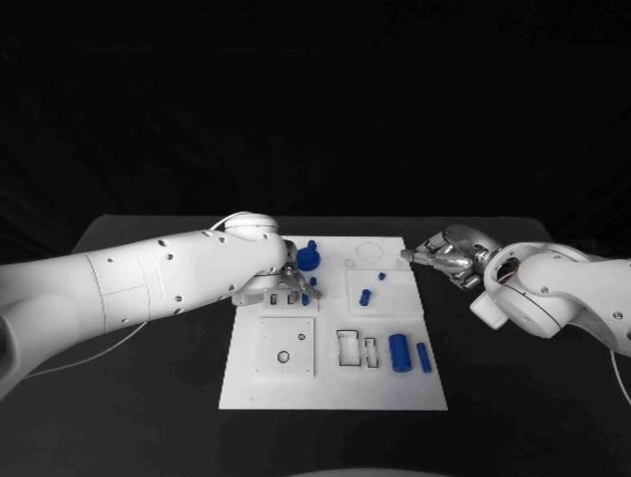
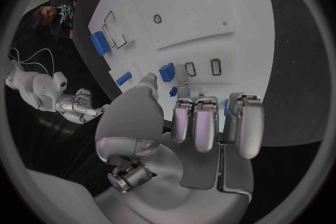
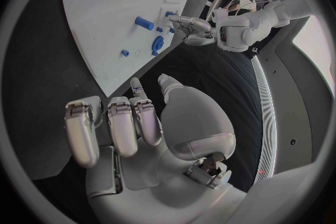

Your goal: Assemble the parts on the task board

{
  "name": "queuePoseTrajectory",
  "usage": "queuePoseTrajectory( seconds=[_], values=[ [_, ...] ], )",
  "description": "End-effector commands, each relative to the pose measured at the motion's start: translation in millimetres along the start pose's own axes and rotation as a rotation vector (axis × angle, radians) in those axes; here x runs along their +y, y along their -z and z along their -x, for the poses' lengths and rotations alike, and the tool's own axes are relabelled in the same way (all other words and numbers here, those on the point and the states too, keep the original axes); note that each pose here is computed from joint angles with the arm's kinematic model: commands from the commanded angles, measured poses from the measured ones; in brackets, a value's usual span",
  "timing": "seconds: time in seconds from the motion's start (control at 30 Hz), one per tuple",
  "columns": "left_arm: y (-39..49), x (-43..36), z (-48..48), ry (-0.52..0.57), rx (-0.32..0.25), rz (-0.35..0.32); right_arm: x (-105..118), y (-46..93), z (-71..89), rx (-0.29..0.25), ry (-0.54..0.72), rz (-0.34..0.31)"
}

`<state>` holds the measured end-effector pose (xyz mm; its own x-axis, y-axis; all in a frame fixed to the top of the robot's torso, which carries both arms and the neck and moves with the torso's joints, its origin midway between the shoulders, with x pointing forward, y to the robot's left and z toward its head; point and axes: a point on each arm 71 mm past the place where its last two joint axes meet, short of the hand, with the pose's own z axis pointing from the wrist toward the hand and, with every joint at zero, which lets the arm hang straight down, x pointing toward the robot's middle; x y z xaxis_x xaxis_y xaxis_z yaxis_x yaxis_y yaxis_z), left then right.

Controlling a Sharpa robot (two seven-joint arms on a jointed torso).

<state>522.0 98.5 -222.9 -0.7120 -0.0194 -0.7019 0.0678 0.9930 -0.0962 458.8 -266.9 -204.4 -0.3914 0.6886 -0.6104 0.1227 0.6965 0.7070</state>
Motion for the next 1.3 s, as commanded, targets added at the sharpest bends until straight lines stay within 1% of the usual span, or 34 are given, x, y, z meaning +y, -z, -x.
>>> queuePoseTrajectory(
  seconds=[0.03,0.5,0.87,1.3],
  values=[
    [-0.9,-3.0,-2.7,-0.014,0.018,-0.008,0.3,-0.3,-2.2,0.019,0.015,-0.001],
    [-3.7,-5.7,-5.8,-0.016,0.019,-0.006,0.1,-0.3,-3.0,0.027,0.017,-0.007],
    [-5.3,-3.4,-3.7,-0.005,0.003,-0.011,-0.6,-1.6,-3.7,0.034,0.02,-0.015],
    [-5.2,-4.0,-2.3,0.0,-0.015,-0.023,-1.4,-1.8,-4.6,0.042,0.024,-0.023]
  ],
)
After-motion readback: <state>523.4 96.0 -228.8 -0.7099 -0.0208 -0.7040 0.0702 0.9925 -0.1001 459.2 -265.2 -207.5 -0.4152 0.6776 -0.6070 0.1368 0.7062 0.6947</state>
